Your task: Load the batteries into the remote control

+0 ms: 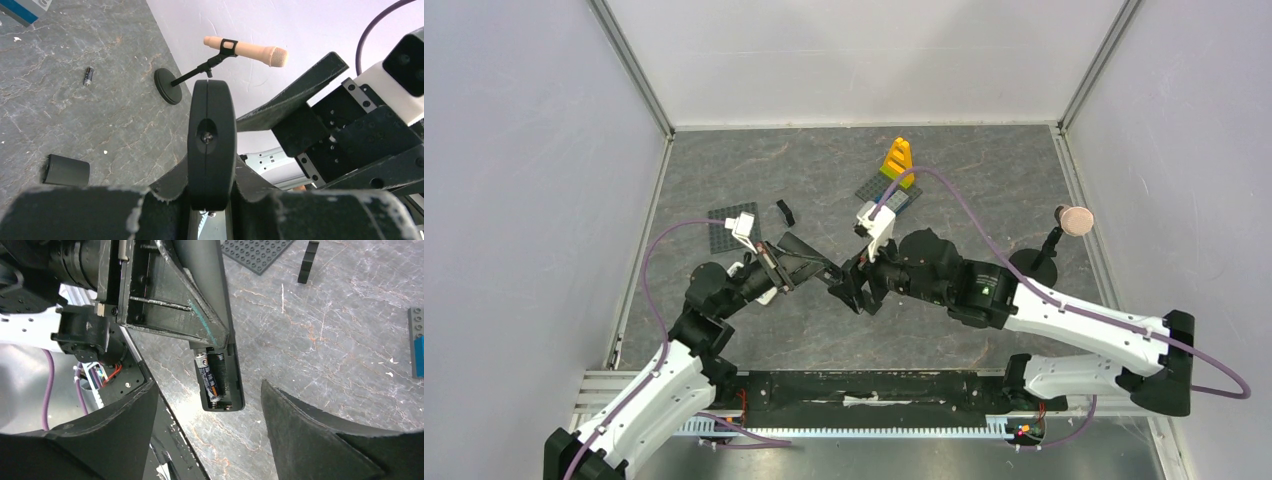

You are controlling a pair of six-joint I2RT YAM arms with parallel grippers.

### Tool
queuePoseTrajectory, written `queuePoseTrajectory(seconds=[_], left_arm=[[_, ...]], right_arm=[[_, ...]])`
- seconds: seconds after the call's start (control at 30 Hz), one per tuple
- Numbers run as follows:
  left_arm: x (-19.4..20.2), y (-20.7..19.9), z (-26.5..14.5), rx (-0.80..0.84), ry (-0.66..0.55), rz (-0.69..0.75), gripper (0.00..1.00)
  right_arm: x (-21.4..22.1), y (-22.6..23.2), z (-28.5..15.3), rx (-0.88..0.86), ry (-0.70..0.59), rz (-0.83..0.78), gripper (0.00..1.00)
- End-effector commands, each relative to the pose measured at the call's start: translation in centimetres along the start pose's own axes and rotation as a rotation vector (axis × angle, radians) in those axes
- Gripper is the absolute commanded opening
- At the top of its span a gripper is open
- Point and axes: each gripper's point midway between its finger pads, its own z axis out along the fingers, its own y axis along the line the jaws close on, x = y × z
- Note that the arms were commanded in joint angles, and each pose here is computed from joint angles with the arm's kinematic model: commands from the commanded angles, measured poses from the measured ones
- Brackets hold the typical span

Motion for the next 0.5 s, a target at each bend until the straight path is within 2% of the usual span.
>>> queuePoseTrajectory(seconds=[0.0,0.17,0.3,0.47], left_arm=[[-0.8,-2.6,-0.2,0.087,-0.013,0.037,0.02],[-1.1,-3.2,-0.4,0.101,-0.025,0.038,0.02],[-1.2,-3.4,-0.4,0.106,-0.032,0.036,0.02],[-1.2,-3.6,-0.5,0.115,-0.034,0.029,0.02]], right_arm=[[-4.1,-0.2,-2.0,0.023,-0.125,0.077,0.80],[-3.3,-2.1,-2.1,0.121,-0.132,0.277,0.98],[-0.4,-1.9,-0.7,0.115,-0.094,0.460,0.98],[0.6,-0.8,0.0,0.025,-0.158,0.669,0.98]])
